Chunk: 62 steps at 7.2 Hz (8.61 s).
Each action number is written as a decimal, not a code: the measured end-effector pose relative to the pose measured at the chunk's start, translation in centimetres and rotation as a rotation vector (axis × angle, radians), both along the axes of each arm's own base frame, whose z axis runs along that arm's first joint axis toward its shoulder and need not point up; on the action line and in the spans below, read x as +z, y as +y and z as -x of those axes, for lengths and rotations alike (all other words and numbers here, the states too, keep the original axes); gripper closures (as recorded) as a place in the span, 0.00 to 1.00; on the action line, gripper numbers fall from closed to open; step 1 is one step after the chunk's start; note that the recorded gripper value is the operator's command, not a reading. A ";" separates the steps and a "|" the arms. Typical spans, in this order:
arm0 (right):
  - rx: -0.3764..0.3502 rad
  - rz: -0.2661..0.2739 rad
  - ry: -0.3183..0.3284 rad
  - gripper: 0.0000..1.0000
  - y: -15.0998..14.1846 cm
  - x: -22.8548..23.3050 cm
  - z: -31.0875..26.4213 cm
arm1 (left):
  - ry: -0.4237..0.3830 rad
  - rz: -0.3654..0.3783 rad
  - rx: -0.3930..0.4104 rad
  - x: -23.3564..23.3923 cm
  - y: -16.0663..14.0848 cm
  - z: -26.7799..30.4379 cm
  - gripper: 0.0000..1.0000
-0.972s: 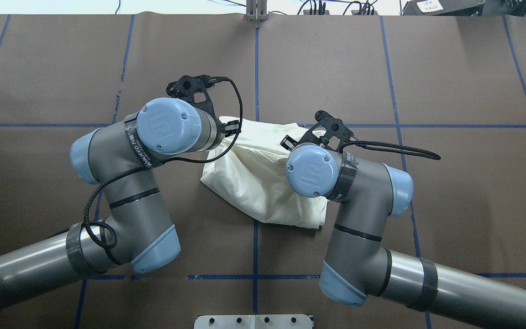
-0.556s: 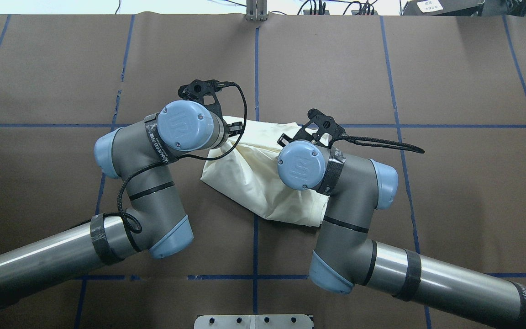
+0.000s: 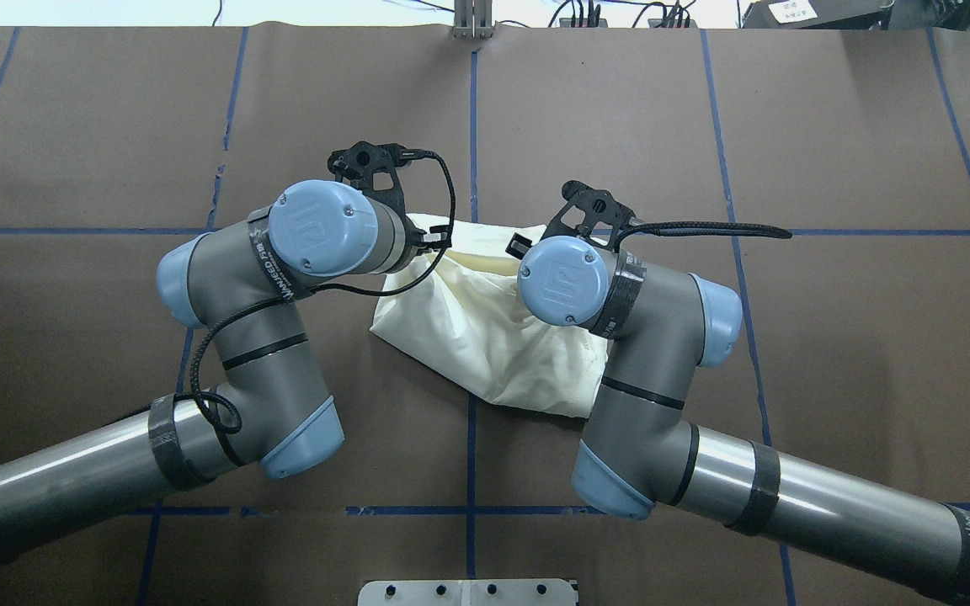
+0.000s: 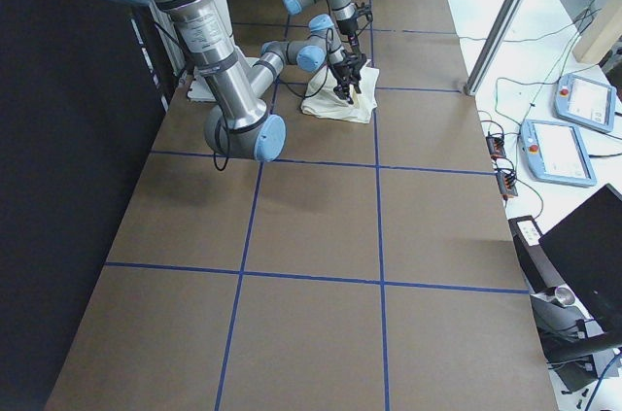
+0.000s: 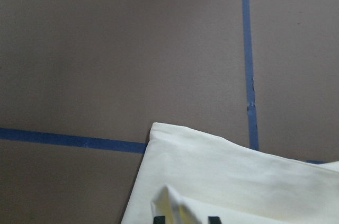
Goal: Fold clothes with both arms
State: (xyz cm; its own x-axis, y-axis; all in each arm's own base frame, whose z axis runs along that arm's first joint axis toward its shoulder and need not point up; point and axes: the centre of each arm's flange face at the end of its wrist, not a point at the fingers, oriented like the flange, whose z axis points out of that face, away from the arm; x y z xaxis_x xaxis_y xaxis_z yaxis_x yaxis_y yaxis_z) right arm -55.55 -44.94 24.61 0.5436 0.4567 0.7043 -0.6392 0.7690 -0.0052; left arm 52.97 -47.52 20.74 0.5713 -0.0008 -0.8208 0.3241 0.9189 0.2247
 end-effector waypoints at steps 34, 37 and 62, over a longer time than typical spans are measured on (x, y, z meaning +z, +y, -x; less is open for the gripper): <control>-0.357 -0.173 0.084 0.00 -11.7 3.8 -10.9 | 0.283 -0.949 0.494 9.5 4.5 -0.2 0.00; -0.356 -0.172 0.085 0.00 -11.7 4.0 -11.0 | 0.295 -0.950 0.500 11.3 5.3 0.3 0.00; -0.352 -0.179 0.079 0.00 -10.5 4.6 -12.4 | 0.718 -0.156 0.155 11.3 12.8 -2.5 0.00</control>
State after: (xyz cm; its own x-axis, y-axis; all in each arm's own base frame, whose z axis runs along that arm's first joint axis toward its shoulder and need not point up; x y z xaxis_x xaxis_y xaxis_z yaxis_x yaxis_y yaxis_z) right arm -43.11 -55.42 29.16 0.7004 0.1068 0.7057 -0.3300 0.9252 0.1875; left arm 55.47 -34.69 32.04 -0.1209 0.1832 -0.9756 0.3092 0.9409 0.1384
